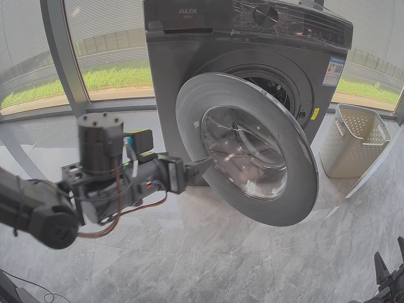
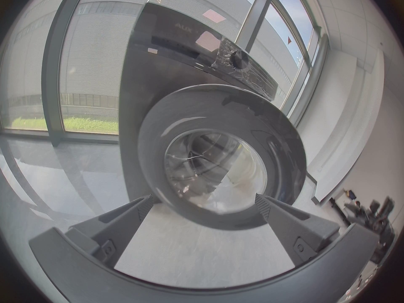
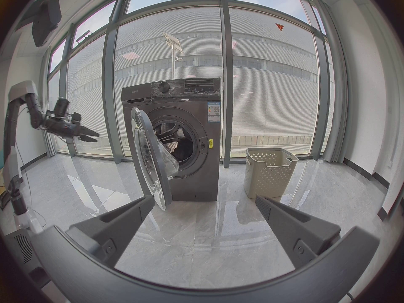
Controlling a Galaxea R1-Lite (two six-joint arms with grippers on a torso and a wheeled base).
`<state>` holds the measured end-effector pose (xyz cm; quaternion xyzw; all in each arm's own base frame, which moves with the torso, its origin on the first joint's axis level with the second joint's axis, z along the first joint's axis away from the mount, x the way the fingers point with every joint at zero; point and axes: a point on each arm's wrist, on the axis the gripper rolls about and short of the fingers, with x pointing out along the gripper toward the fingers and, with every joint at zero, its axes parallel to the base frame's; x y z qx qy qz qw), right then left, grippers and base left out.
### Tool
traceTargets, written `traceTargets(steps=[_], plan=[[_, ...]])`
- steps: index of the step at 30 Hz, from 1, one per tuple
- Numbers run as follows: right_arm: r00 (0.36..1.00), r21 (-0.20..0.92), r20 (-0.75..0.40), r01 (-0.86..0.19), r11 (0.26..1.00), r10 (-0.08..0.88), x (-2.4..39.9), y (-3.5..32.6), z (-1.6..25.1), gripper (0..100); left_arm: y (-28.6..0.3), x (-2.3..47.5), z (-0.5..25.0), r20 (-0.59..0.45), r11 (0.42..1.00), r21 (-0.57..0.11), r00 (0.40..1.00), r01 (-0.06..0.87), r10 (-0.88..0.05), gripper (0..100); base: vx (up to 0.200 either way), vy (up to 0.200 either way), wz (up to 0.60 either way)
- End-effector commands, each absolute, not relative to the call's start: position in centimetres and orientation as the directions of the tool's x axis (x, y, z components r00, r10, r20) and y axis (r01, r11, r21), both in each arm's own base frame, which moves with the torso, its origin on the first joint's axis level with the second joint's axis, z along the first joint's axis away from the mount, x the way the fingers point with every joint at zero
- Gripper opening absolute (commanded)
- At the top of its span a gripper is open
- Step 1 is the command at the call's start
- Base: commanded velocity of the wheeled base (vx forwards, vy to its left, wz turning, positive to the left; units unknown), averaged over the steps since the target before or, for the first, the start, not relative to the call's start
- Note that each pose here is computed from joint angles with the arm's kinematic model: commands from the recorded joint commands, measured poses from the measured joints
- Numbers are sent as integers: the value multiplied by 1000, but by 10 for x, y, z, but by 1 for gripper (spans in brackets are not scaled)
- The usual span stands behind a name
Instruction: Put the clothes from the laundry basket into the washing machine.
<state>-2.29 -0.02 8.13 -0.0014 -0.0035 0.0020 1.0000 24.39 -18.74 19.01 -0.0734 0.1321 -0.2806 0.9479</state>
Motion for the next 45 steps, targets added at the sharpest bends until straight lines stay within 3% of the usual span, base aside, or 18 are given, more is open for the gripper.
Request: traceTargets(steps=[1,5,8,18,24,26,28,30,32,35,40,44,45], plan=[[1000,-3,6,-5,1000,5,-23,0,76,100,-81,109,180,-129,848,-49,838,528,-530,100,0,0,0],[1000,-3,6,-5,1000,5,-23,0,76,100,-36,66,153,-59,912,20,911,409,-407,100,0,0,0],[1000,-3,6,-5,1000,5,-23,0,76,100,-15,40,142,26,952,22,952,306,-306,100,0,0,0],[1000,-5,6,-6,1000,6,-23,0,76,100,2,-6,108,90,997,19,993,81,-82,100,0,0,0],[1000,-8,9,-26,1000,26,-23,0,76,100,2,-17,85,11,1000,24,1000,-2,2,100,0,0,0],[988,-11,125,-94,995,95,-28,2,98,100,1,-21,83,47,999,25,998,-47,46,100,0,0,0],[941,-7,289,-179,984,174,-45,3,143,100,1,-23,83,60,997,46,996,-64,61,100,0,0,0],[941,-1,278,-198,980,190,-44,4,151,100,1,-23,83,55,997,48,997,-61,58,100,0,0,0],[937,35,109,-338,941,332,-23,7,148,100,1,-22,83,61,996,58,996,-62,58,100,0,0,0],[888,173,-82,-434,884,452,5,10,143,100,1,-22,83,58,996,44,996,-73,70,100,0,0,0],[808,205,-155,-537,818,569,56,15,158,100,3,-23,82,38,989,22,988,-149,148,100,0,0,0],[770,127,-192,-596,793,609,106,25,159,100,-1,-23,76,5,1000,20,1000,23,-23,100,0,0,0],[771,110,-213,-592,799,600,123,29,158,100,-1,-23,76,-8,999,18,1000,29,-29,100,0,0,0]])
